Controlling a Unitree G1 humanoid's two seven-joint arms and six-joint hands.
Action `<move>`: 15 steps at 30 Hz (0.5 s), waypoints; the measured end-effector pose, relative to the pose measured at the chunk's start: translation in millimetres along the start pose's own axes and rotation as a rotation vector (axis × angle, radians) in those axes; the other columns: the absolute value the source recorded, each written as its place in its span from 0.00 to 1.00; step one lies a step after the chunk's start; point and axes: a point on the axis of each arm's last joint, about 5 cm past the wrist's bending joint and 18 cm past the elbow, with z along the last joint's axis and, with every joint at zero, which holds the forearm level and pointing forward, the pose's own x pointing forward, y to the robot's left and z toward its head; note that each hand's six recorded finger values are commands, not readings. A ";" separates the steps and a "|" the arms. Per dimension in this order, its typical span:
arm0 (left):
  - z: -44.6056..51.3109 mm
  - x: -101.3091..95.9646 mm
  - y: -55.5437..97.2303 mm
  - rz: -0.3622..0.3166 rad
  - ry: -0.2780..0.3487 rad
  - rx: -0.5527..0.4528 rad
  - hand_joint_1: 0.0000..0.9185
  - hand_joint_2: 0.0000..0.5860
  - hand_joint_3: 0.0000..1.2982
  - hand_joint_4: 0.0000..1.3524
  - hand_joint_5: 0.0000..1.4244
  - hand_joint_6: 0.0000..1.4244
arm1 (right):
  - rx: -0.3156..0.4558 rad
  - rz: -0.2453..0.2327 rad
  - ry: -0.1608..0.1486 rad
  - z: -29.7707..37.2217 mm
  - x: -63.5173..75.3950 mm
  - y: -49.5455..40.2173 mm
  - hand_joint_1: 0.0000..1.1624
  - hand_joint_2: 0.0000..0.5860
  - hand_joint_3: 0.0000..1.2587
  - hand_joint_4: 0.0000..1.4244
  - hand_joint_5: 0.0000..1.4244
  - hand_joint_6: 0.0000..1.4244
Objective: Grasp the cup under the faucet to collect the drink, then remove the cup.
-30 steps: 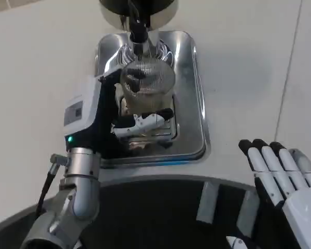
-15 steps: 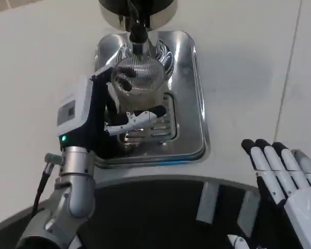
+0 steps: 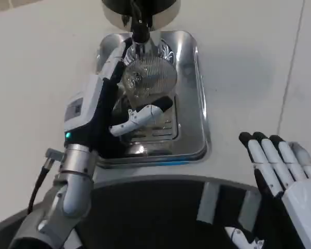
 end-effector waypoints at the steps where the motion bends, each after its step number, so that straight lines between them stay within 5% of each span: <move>1: -0.1 -3.3 4.8 0.008 -0.025 0.008 0.14 0.01 0.04 0.00 0.16 0.14 | 0.010 -0.008 -0.004 0.1 2.4 -0.3 0.33 0.72 0.00 0.00 0.00 0.00; 6: -7.4 -22.1 30.2 0.063 -0.040 0.065 0.16 0.03 0.03 0.00 0.12 0.11 | 0.068 -0.041 -0.009 2.1 13.8 -2.7 0.33 0.71 0.00 0.00 0.00 0.00; 11: -22.5 -50.5 62.5 0.107 0.061 0.165 0.19 0.05 0.00 0.00 0.05 0.06 | 0.176 -0.084 -0.048 9.3 36.5 -8.9 0.33 0.71 0.00 0.00 0.00 0.00; 15: -20.3 -74.2 78.9 0.102 0.113 0.251 0.00 0.01 0.00 0.00 0.00 0.00 | 0.272 -0.096 -0.088 13.3 53.9 -15.8 0.33 0.71 0.00 0.00 0.00 0.00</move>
